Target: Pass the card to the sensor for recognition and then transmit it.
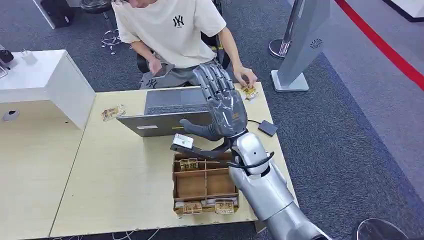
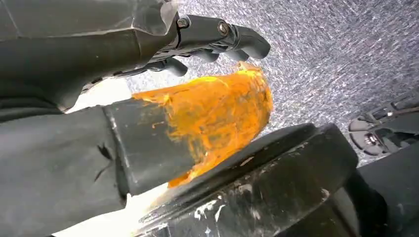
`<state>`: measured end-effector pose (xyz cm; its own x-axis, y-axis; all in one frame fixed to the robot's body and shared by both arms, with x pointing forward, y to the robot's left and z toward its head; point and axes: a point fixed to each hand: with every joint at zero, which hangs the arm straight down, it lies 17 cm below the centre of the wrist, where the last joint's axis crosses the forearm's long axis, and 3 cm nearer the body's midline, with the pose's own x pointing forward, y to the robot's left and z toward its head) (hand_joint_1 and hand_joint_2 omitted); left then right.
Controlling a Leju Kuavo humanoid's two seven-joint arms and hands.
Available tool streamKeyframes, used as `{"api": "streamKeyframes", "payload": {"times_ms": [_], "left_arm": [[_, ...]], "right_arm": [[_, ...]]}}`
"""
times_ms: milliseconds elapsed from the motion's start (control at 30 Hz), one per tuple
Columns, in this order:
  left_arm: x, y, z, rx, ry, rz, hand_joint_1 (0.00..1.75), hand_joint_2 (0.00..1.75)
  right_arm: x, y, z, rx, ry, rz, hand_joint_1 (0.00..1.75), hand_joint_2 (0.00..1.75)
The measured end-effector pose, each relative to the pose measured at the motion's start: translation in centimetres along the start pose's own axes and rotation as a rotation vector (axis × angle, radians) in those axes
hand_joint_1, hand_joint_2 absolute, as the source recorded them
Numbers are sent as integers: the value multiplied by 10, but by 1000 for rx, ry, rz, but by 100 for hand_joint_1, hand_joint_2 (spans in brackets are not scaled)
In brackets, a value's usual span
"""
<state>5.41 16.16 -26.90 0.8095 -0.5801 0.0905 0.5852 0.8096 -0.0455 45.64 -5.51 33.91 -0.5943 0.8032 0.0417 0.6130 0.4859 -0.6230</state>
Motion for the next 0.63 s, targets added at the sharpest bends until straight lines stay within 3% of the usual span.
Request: {"api": "streamKeyframes", "payload": {"times_ms": [133,267,400,633], "left_arm": [[-2,-2,0,-3,2,13,0,0],[-4,-3,0,-4,2,48,0,0],[-3,-2,-1,-3,-7,77,0,0],[-4,0,-1,-1,-14,92,0,0]], "right_arm": [[-6,-25,6,-82,76,-142,0,0],[-18,-42,22,-129,252,-545,0,0],[2,-50,40,-91,239,-898,0,0],[33,-77,72,-40,120,-1344,0,0]]}}
